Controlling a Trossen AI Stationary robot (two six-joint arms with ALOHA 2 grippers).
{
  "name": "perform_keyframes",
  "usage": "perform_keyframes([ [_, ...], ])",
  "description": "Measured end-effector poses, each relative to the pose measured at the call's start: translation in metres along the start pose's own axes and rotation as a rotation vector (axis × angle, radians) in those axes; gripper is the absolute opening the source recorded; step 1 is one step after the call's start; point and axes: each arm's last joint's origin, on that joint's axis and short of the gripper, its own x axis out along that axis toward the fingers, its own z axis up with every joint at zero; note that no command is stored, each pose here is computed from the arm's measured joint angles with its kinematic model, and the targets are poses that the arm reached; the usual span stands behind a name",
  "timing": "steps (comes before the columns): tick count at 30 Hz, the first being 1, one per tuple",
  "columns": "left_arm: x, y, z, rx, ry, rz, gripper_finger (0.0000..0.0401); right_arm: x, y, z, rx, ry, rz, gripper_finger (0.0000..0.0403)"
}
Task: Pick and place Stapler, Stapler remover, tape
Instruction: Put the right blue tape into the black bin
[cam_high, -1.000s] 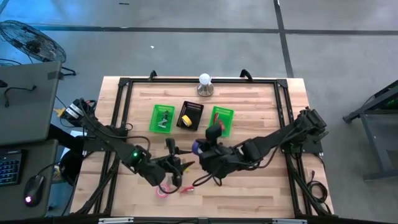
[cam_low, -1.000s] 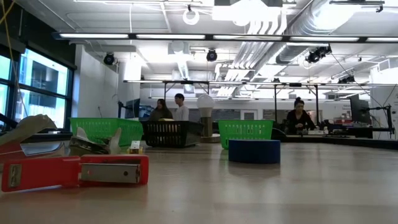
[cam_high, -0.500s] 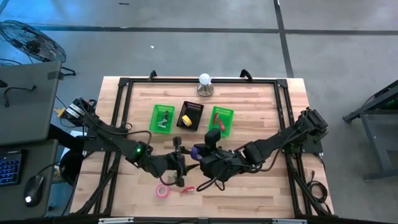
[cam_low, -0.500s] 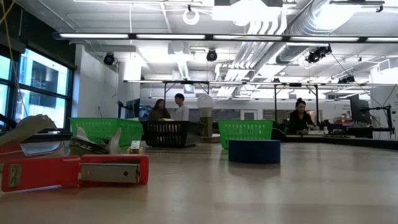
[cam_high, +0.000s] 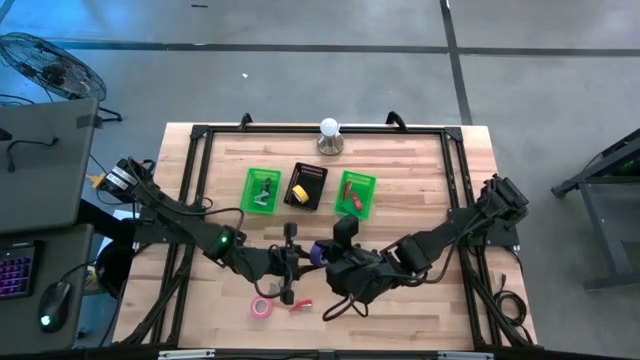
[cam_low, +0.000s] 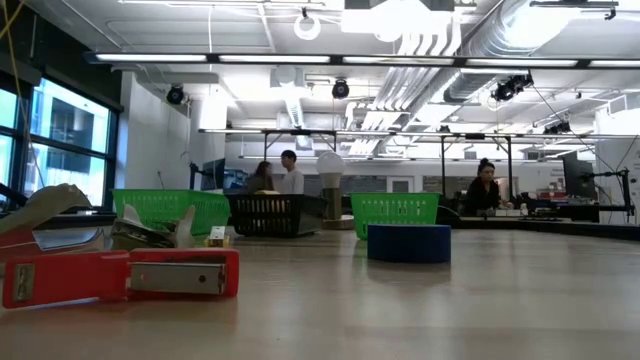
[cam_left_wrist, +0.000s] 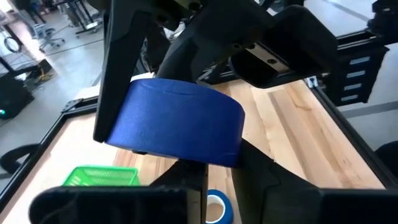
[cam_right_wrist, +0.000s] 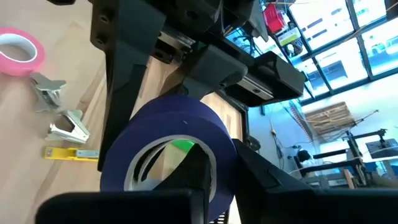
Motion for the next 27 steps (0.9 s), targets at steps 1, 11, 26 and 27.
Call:
perform_keyframes([
  [1,0.000,0.000,0.000,0.000,-0.001,-0.001,0.0041,0.000,0.000,0.000,0.001,-0.001,0.001,0.0033],
  [11,0.000,0.000,0.001,-0.010,-0.008,-0.014,0.0040,0.000,0.001,0.000,0.034,-0.007,0.024,0.0063],
  [26,-0.012,0.041,-0.008,0.082,0.195,0.186,0.0039,-0.080,-0.011,0.010,0.024,0.065,-0.458,0.0242],
  [27,-0.014,0.052,-0.008,0.079,0.222,0.213,0.0039,-0.089,-0.015,0.009,0.055,0.047,-0.459,0.0242],
])
